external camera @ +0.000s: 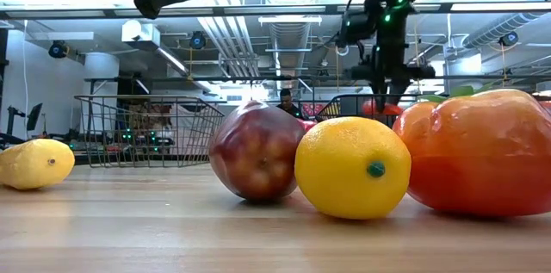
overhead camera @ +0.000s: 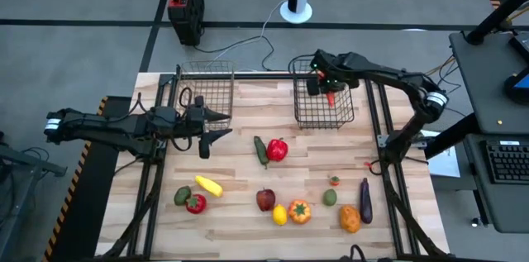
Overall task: Sort produce into baskets
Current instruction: Put the orange carrot into the right black wire basket
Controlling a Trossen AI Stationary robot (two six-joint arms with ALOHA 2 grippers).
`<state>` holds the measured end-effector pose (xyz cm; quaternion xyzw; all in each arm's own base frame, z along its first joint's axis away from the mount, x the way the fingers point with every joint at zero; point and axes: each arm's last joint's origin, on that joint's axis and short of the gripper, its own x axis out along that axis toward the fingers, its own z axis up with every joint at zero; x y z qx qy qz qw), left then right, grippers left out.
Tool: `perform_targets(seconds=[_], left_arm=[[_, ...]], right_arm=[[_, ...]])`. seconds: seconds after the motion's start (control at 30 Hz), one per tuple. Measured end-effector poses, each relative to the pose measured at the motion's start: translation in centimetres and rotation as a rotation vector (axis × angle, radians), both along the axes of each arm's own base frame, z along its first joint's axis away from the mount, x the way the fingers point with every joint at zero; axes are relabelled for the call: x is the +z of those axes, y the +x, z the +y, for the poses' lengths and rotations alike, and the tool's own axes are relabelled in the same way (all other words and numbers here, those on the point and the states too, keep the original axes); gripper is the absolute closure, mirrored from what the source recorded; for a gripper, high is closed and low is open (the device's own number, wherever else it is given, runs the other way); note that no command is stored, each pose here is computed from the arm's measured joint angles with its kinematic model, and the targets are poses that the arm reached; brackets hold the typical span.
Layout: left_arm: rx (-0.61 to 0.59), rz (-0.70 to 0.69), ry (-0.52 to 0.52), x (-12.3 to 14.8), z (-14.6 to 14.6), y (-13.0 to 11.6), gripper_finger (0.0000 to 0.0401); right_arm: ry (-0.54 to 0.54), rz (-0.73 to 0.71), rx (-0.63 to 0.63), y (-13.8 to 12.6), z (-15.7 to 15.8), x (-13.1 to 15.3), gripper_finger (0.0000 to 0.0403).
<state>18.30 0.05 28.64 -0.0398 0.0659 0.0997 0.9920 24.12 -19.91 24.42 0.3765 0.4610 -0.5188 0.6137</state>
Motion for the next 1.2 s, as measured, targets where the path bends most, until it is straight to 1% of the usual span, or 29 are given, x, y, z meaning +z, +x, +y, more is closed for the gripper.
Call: perform_targets(seconds=[0.17,0.33,0.53,0.63,1.2], left_arm=[[0.001,0.000,-0.006,0.0,0.0,0.0,0.0203],[0.001,0.001,-0.008,-0.1,0.0,0.0,0.0203],[0.002,0.002,-0.011,-0.1,0.0,0.0,0.0203],[0.002,0.002,-0.011,-0.1,0.0,0.0,0.0203],[0.004,0.013,-0.023,-0.2,0.0,0.0,0.0203]], right_arm=[[0.031,0.046,-0.002,0.6,-0.6,-1.8,0.0321],[0.048,0.072,-0.019,0.6,-1.2,-2.7,0.0318],[0.032,0.091,-0.044,0.2,-1.9,-2.9,0.0321],[0.031,0.090,-0.045,0.2,-1.9,-2.9,0.0317],[0.008,0.100,-0.050,0.2,-2.0,-2.9,0.0321]])
